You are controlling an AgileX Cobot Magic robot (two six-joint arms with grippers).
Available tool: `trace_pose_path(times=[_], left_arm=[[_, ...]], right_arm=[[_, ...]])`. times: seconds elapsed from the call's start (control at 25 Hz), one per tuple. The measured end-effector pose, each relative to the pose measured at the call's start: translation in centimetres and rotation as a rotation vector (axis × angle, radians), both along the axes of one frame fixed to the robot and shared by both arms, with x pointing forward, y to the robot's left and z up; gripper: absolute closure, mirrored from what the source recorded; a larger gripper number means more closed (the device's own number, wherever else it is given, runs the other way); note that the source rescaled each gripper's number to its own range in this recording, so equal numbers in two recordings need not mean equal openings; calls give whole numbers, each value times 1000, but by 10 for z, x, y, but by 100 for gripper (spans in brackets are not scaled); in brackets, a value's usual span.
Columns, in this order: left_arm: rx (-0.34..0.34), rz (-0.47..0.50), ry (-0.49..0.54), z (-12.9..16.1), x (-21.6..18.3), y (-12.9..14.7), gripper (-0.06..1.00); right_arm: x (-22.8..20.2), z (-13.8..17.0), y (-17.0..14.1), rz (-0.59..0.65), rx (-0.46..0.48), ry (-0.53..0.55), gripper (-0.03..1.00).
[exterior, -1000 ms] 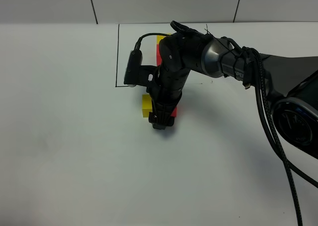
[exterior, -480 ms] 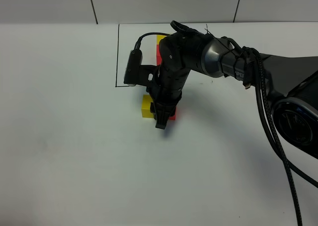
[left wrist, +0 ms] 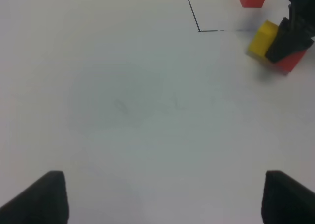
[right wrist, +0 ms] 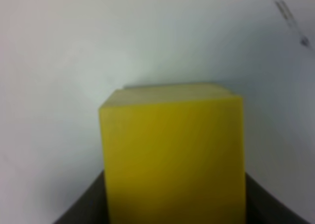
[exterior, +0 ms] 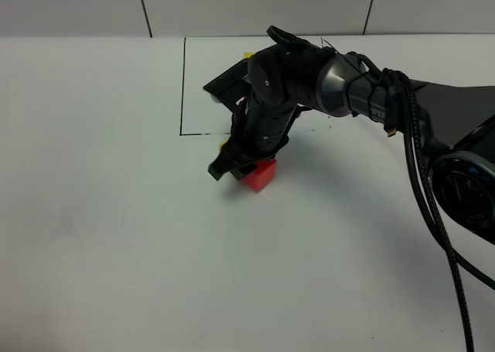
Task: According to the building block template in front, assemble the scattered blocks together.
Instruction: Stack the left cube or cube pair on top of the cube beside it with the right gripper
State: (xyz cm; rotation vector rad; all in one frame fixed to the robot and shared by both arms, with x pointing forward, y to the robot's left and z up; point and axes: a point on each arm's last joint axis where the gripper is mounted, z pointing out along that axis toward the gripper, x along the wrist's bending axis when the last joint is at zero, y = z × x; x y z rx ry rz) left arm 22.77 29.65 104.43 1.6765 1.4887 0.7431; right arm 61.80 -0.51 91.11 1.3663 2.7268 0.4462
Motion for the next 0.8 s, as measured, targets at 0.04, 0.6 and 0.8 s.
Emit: trace_pose_path(times=[0.04, 0.6, 0.8], left_arm=[[0, 0, 0, 0, 0, 0, 24], [0, 0, 0, 0, 0, 0, 24], [0, 0, 0, 0, 0, 0, 24]], right_arm=[[-1, 2, -1, -103, 17, 29, 95], [-9, 1, -12, -655, -33, 200, 95], [-8, -1, -14, -670, -37, 180, 95]])
